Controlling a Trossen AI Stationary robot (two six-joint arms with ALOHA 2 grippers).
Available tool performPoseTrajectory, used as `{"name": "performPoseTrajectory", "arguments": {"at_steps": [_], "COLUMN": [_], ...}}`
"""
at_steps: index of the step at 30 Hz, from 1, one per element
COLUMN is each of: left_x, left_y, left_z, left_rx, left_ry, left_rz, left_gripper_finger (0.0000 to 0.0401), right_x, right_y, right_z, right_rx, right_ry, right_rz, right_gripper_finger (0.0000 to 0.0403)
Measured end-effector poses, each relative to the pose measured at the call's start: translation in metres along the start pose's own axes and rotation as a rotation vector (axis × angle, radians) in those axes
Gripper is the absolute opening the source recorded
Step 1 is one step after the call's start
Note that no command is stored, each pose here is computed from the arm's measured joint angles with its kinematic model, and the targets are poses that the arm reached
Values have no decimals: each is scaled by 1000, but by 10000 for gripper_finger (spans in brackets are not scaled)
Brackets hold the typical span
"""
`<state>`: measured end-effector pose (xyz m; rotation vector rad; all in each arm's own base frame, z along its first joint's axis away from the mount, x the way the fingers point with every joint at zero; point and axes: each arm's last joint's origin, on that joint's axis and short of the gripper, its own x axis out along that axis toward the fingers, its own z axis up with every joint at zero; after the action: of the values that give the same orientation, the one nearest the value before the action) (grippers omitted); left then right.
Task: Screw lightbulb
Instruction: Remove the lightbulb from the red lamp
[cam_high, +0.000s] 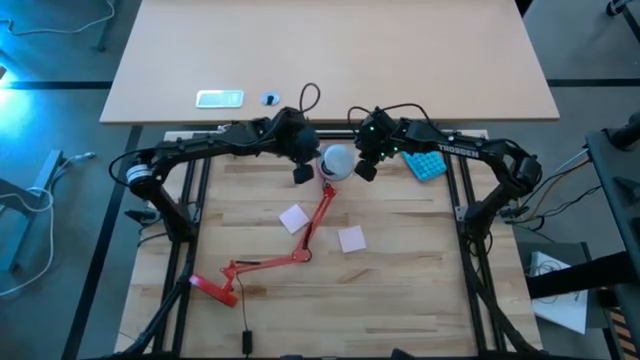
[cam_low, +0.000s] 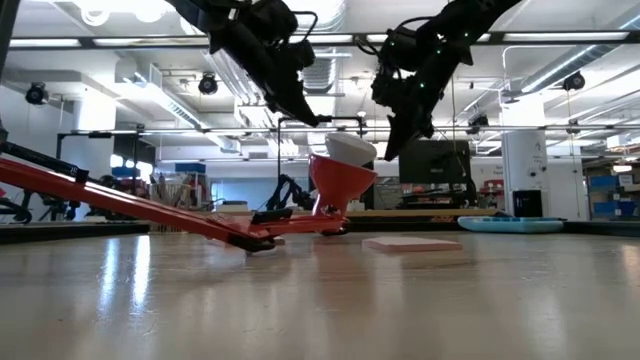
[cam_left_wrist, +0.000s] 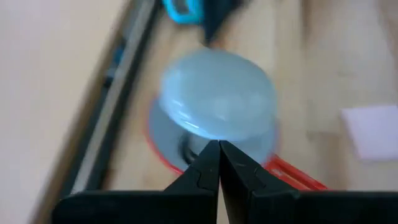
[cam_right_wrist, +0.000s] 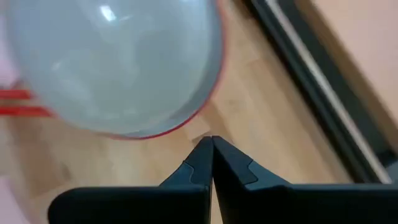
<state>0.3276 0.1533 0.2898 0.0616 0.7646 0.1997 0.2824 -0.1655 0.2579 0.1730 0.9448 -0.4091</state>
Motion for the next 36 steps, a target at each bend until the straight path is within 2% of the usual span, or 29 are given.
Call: {"name": "performPoseTrajectory", "arguments": {"at_steps": [2,6,8,13,19,21,24,29,32,36], "left_x": [-1,6,11,23,21,16,8,6,10,20], "left_y": [5,15,16,14,2,1,1,11,21,27], "left_z": [2,3,1,-2,-5,-4,-2,-4,-5,-3], "left_rx": [-4,-14,-16,-25,-18,-16,-15,-14,-21,-21], "left_ry": [-17,-48,-44,-32,20,24,15,36,19,-22], "left_rz": [57,110,110,68,-6,-14,3,117,164,186], "left_gripper_finger": [0,0,0,0,0,0,0,0,0,0], "right_x": [0,1,4,7,6,4,2,1,3,15], "right_y": [3,15,20,17,4,0,-1,3,6,7], "right_z": [-1,1,2,4,8,9,10,8,6,6], "right_rx": [-1,-16,-28,-29,-33,-26,-23,-4,-4,-6], "right_ry": [2,-26,-36,-46,-54,-53,-46,-16,-11,-1], "right_rz": [65,287,323,265,59,27,25,122,178,182], "right_gripper_finger": [2,2,2,2,2,2,2,2,2,2]}}
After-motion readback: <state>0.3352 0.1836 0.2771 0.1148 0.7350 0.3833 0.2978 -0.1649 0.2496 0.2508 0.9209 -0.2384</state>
